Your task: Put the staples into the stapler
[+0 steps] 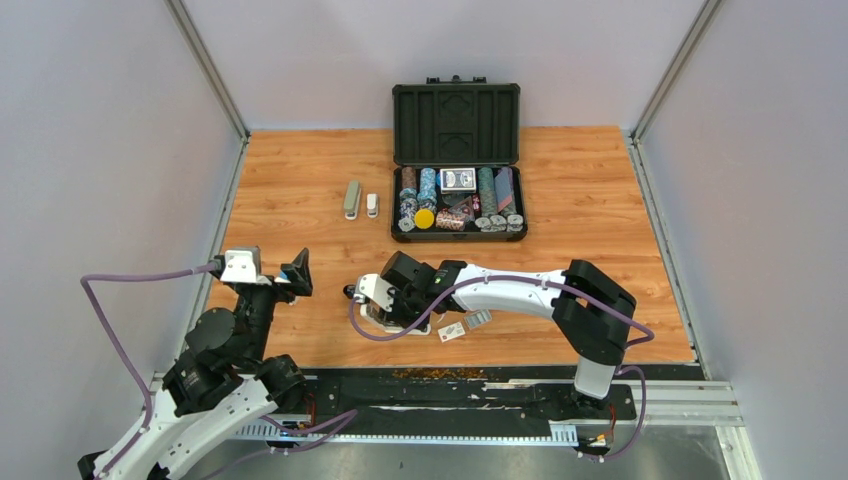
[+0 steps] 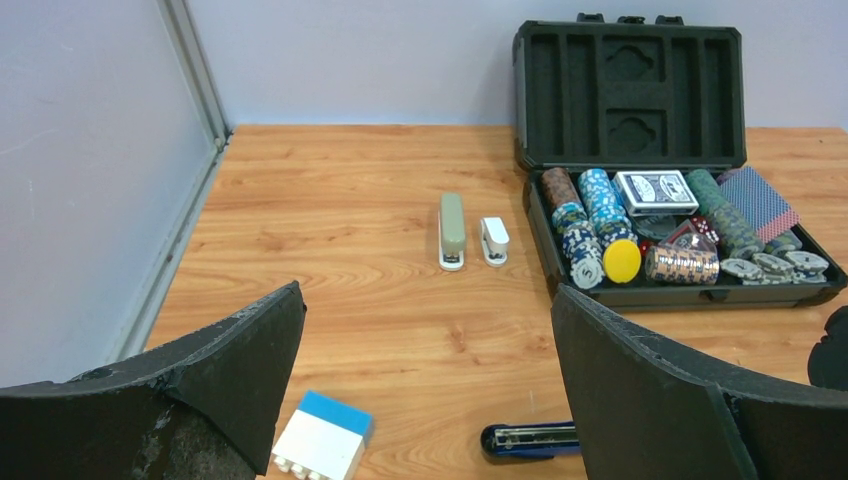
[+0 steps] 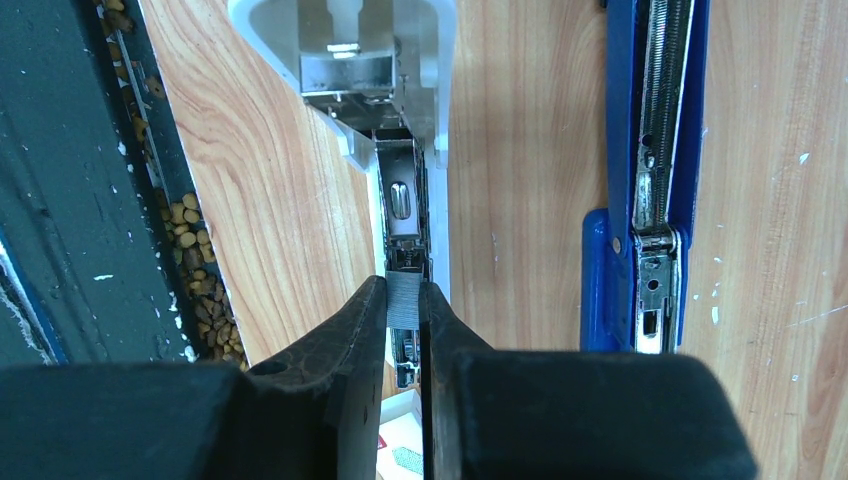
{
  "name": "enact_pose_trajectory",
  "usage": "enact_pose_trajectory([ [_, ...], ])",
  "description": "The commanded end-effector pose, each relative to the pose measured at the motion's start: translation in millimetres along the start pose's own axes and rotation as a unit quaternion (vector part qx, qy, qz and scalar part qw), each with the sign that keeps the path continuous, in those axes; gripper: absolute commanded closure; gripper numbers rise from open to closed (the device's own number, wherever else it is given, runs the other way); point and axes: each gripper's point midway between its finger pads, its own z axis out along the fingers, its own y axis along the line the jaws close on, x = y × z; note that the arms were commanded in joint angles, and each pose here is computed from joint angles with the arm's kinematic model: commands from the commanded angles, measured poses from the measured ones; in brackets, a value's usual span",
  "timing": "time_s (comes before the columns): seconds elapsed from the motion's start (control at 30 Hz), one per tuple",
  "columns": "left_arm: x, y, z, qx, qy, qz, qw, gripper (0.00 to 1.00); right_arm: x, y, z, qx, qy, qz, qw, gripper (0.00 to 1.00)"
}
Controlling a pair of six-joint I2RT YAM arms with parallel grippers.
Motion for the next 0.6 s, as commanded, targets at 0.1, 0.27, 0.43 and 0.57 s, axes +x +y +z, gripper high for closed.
enact_pose_trajectory([
  [0.1,-3,-2,3,-0.001,-0.004,-0.004,1.000,0.00,-30,1,-16,0.002,-0.039,-0.022,0.999,0.93],
  [0.27,-2,-2,3,-0.002,-0.004,-0.003,1.000,0.00,-34,-3,-24,0.016,-0.043,-0.031,0.998,0.93],
  [0.43,-2,-3,3,-0.001,-0.004,-0.003,1.000,0.00,-28,-7,-23,0.028,-0.031,-0.035,0.998,0.94],
  [0.57,-2,-3,4,-0.001,-0.003,-0.003,1.000,0.00,-23,-10,-21,0.034,-0.021,-0.036,0.999,0.94],
])
